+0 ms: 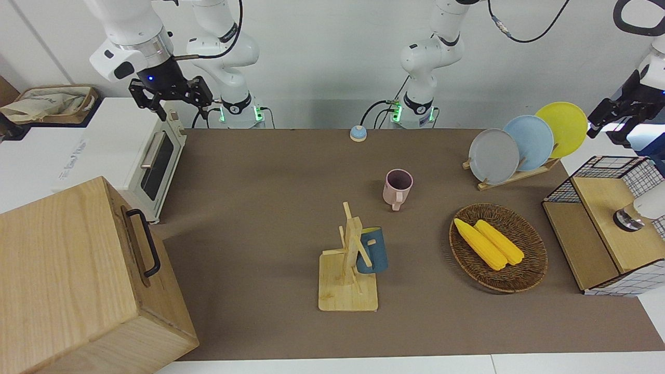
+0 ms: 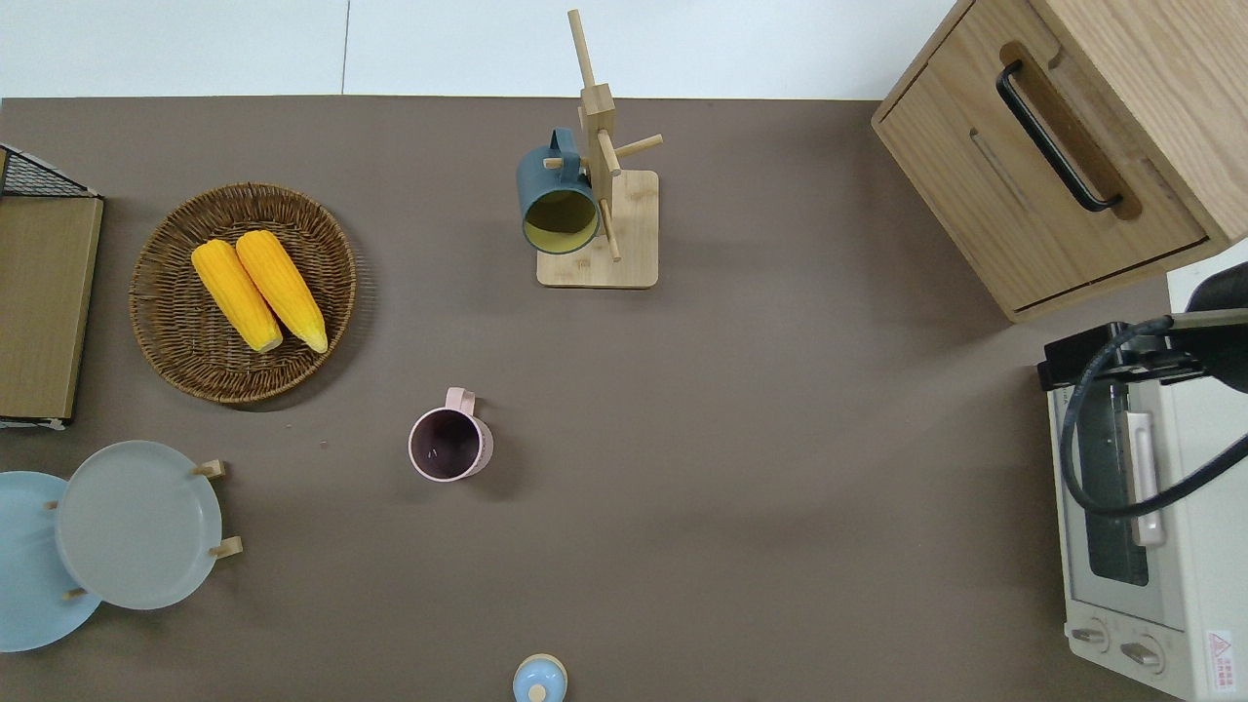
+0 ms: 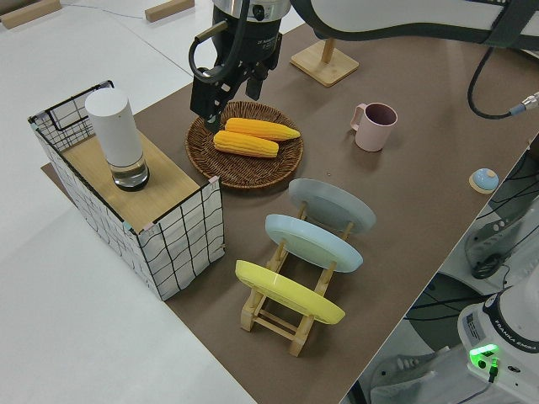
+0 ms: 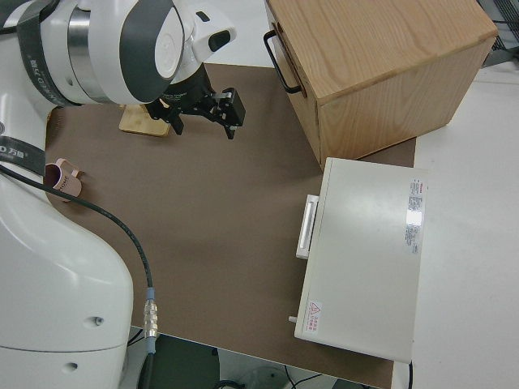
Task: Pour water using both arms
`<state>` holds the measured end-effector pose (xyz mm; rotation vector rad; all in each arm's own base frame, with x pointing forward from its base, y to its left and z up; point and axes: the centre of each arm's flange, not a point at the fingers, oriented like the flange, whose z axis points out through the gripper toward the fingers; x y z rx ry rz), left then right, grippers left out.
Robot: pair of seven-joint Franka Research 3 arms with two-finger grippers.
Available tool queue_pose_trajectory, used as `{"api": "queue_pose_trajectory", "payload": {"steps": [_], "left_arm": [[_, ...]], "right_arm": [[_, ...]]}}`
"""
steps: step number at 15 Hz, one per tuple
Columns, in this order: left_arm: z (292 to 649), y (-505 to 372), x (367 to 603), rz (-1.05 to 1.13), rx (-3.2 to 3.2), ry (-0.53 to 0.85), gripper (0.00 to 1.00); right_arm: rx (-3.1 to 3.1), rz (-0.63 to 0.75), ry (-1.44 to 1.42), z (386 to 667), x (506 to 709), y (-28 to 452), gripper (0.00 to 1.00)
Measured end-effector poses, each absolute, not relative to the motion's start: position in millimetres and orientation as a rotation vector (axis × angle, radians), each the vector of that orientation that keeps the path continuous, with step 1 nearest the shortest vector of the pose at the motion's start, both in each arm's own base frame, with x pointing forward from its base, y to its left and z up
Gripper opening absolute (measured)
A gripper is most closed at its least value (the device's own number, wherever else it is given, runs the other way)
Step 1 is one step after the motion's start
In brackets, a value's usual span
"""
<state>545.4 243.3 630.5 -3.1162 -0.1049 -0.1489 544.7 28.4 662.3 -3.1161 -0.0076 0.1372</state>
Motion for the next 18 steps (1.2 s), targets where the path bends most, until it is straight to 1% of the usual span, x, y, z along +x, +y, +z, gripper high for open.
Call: {"api": "queue_pose_trajectory", "payload": {"steps": [4,7,11,14,18], "left_arm": [[641,201,550,-0.129,-3.136,0.002,1.00],[646,151,560,-0.117,-3.150,0.077,1.00],[639,93,562,0.015,-3.172,0.206,1.00],[643,29,562,0.049,-3.170,0.207,1.00],[648,-22,558,0.063,-3.162,0.249,1.00]], "right_arm": [[-3.116,0.137,-0.008,662,545,28,0.99],[-3.116,0.137,-0.008,662,545,28,0.99],[-3.116,0.137,-0.008,662,545,28,0.99],[-3.116,0.137,-0.008,662,545,28,0.99],[-3.116,0.137,-0.008,662,545,28,0.99]]}}
